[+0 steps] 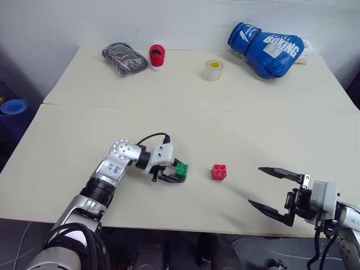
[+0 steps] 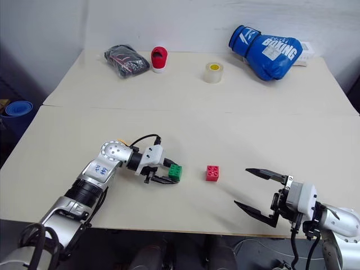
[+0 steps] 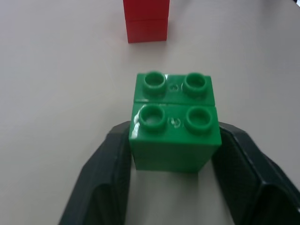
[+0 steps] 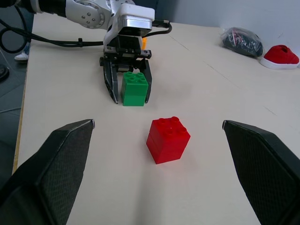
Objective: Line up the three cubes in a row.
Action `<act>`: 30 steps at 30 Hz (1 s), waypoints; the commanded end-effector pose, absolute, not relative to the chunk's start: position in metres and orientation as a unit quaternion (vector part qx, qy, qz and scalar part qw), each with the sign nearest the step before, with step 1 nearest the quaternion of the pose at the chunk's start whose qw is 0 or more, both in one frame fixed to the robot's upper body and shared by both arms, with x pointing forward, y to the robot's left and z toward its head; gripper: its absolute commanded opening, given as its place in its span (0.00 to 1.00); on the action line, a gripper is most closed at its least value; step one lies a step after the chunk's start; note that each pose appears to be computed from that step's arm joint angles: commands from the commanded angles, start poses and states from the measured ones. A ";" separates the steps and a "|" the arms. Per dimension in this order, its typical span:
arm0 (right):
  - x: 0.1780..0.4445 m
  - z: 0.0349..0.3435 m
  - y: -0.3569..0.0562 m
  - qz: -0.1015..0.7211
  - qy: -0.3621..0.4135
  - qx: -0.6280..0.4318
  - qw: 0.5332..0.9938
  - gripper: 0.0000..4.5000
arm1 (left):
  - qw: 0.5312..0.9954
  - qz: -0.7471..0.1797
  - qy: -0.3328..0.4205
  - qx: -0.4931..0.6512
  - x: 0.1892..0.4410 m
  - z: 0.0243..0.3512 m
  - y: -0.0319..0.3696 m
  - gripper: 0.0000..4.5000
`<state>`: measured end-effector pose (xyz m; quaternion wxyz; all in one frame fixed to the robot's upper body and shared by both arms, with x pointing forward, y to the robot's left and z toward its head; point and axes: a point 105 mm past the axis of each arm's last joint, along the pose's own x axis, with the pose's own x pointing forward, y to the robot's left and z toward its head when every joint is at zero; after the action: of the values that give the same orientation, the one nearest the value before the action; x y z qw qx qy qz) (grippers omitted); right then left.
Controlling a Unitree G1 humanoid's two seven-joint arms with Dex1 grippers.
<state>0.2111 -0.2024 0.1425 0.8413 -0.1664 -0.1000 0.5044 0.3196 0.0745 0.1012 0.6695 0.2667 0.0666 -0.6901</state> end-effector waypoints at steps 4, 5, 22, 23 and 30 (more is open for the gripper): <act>0.211 0.146 -0.199 0.517 -0.108 -0.164 0.833 1.00 | 0.686 -0.671 -0.017 0.279 0.296 0.138 0.103 0.81; 0.211 0.146 -0.199 0.519 -0.107 -0.162 0.832 1.00 | 0.694 -0.665 -0.018 0.276 0.291 0.141 0.111 0.81; 0.224 0.157 -0.179 0.534 -0.187 -0.107 0.818 1.00 | 0.979 -0.176 0.027 0.096 0.192 0.118 0.323 1.00; 0.223 0.155 -0.177 0.534 -0.191 -0.102 0.817 1.00 | 0.987 -0.133 0.025 0.085 0.184 0.115 0.335 1.00; 0.218 0.142 -0.177 0.540 -0.185 -0.101 0.815 1.00 | 0.991 -0.117 -0.043 0.045 0.222 0.137 0.302 1.00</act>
<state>0.2197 -0.1742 0.1379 0.8155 -0.0928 -0.1711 0.5450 0.2097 0.3208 0.1208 0.9941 0.0462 -0.0128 -0.0972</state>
